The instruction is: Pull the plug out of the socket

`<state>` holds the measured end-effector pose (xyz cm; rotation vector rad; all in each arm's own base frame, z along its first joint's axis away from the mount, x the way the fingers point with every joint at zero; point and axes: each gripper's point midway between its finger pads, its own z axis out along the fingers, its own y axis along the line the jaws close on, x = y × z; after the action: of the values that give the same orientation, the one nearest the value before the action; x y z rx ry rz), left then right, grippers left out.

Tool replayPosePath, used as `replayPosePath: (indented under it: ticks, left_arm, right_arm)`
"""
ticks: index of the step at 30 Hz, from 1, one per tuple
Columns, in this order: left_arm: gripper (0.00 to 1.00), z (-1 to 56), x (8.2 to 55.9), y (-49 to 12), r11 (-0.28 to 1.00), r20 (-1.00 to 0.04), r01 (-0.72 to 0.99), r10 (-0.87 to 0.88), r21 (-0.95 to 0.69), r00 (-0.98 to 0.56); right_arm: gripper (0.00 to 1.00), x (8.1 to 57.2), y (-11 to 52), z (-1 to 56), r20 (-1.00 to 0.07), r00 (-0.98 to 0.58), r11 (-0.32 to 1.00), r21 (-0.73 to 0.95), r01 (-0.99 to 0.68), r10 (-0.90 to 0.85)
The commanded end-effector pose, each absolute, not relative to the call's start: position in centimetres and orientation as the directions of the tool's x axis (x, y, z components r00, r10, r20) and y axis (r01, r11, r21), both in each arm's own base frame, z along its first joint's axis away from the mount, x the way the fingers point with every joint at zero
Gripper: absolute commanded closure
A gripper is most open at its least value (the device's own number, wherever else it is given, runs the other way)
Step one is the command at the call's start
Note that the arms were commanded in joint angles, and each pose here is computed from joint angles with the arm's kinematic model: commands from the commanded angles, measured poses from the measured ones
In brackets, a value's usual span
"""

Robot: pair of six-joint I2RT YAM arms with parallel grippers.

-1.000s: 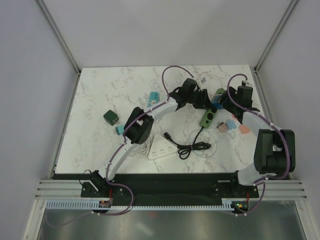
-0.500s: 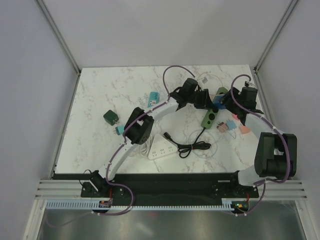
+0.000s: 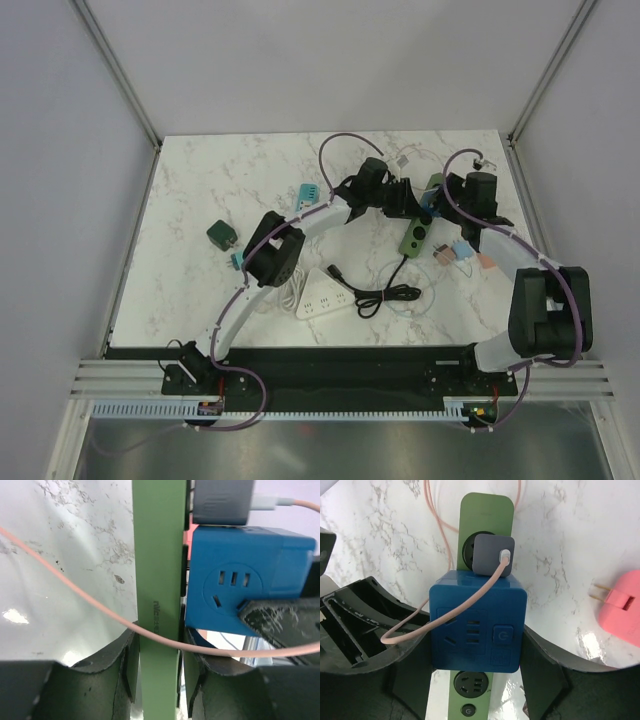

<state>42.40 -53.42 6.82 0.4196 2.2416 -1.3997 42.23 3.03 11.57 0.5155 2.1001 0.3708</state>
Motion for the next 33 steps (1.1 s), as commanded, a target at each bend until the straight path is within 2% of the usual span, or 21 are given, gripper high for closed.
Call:
replayPosePath:
  ticks: [1,3,5,6,8,10,11,12,13,15,16,17,18,19,22,24,27,33]
  left_arm:
    - [0.98,3.1,47.1,-49.5,0.645,-0.562,0.38,-0.095,-0.664,-0.821]
    - [0.98,3.0,47.8,-48.6,0.67,-0.547,0.334,-0.13,-0.663,-0.827]
    - [0.98,2.3,48.2,-47.8,0.682,-0.529,0.297,-0.156,-0.668,-0.834]
    - [0.98,2.5,48.4,-47.5,0.679,-0.525,0.291,-0.164,-0.674,-0.835]
    - [0.98,2.7,48.4,-47.6,0.67,-0.531,0.308,-0.153,-0.676,-0.833]
    - [0.98,2.9,48.1,-47.9,0.664,-0.541,0.326,-0.14,-0.672,-0.829]
    - [0.98,3.0,48.3,-47.8,0.664,-0.541,0.326,-0.143,-0.673,-0.829]
    - [0.98,2.9,48.2,-47.8,0.662,-0.54,0.327,-0.141,-0.674,-0.829]
    - [0.98,2.9,48.2,-47.9,0.66,-0.538,0.327,-0.141,-0.676,-0.831]
    - [0.98,2.9,48.2,-47.9,0.66,-0.54,0.327,-0.142,-0.676,-0.83]
    - [0.98,2.9,48.2,-47.9,0.662,-0.54,0.327,-0.141,-0.674,-0.829]
    - [0.98,2.9,48.2,-47.9,0.661,-0.541,0.328,-0.141,-0.675,-0.829]
    - [0.98,3.0,48.2,-47.9,0.658,-0.542,0.33,-0.141,-0.676,-0.828]
    - [0.98,3.0,48.2,-48.0,0.655,-0.542,0.334,-0.138,-0.678,-0.829]
    - [0.98,3.1,48.1,-48.2,0.645,-0.54,0.343,-0.13,-0.683,-0.832]
    - [0.98,3.1,48.0,-48.2,0.638,-0.543,0.353,-0.124,-0.685,-0.83]
    - [0.98,3.5,47.6,-48.6,0.604,-0.549,0.384,-0.107,-0.698,-0.829]
    - [0.98,4.0,47.4,-48.8,0.534,-0.549,0.417,-0.109,-0.736,-0.829]
  right_arm:
    - [1.0,41.3,6.2,16.0,-0.854,-0.449,0.963,0.263,0.063,0.263]
    - [1.0,41.5,5.6,16.7,-0.858,-0.408,0.948,0.311,0.07,0.312]
    - [1.0,40.5,6.5,16.5,-0.819,-0.419,0.898,0.44,-0.017,0.394]
    - [1.0,41.1,5.0,17.7,-0.785,-0.367,0.842,0.539,-0.006,0.5]
    - [1.0,40.6,5.8,17.4,-0.722,-0.42,0.777,0.626,-0.062,0.549]
    - [1.0,41.1,5.1,17.5,-0.619,-0.434,0.667,0.743,-0.053,0.655]
    - [1.0,40.7,6.1,17.9,-0.572,-0.476,0.604,0.79,-0.101,0.668]
    - [1.0,41.1,5.9,19.3,-0.535,-0.455,0.542,0.831,-0.128,0.712]
    - [1.0,41.2,6.1,19.5,-0.528,-0.466,0.526,0.838,-0.147,0.71]
    - [1.0,41.4,5.9,18.9,-0.538,-0.465,0.557,0.823,-0.11,0.703]
    - [1.0,41.8,5.4,19.1,-0.628,-0.443,0.649,0.75,-0.125,0.64]
    - [1.0,41.7,5.1,19.1,-0.67,-0.434,0.704,0.702,-0.107,0.603]
    - [1.0,41.4,4.7,17.8,-0.674,-0.449,0.744,0.667,-0.028,0.587]
    - [1.0,41.2,4.6,18.3,-0.702,-0.44,0.769,0.638,-0.038,0.56]
    - [1.0,41.0,2.9,18.0,-0.716,-0.428,0.806,0.589,0.054,0.552]
    - [1.0,40.3,0.3,16.5,-0.735,-0.424,0.846,0.494,0.199,0.529]
    - [1.0,39.8,-2.2,17.0,-0.775,-0.394,0.866,0.405,0.293,0.495]
    - [1.0,40.1,-2.6,14.8,-0.728,-0.48,0.869,0.359,0.341,0.49]
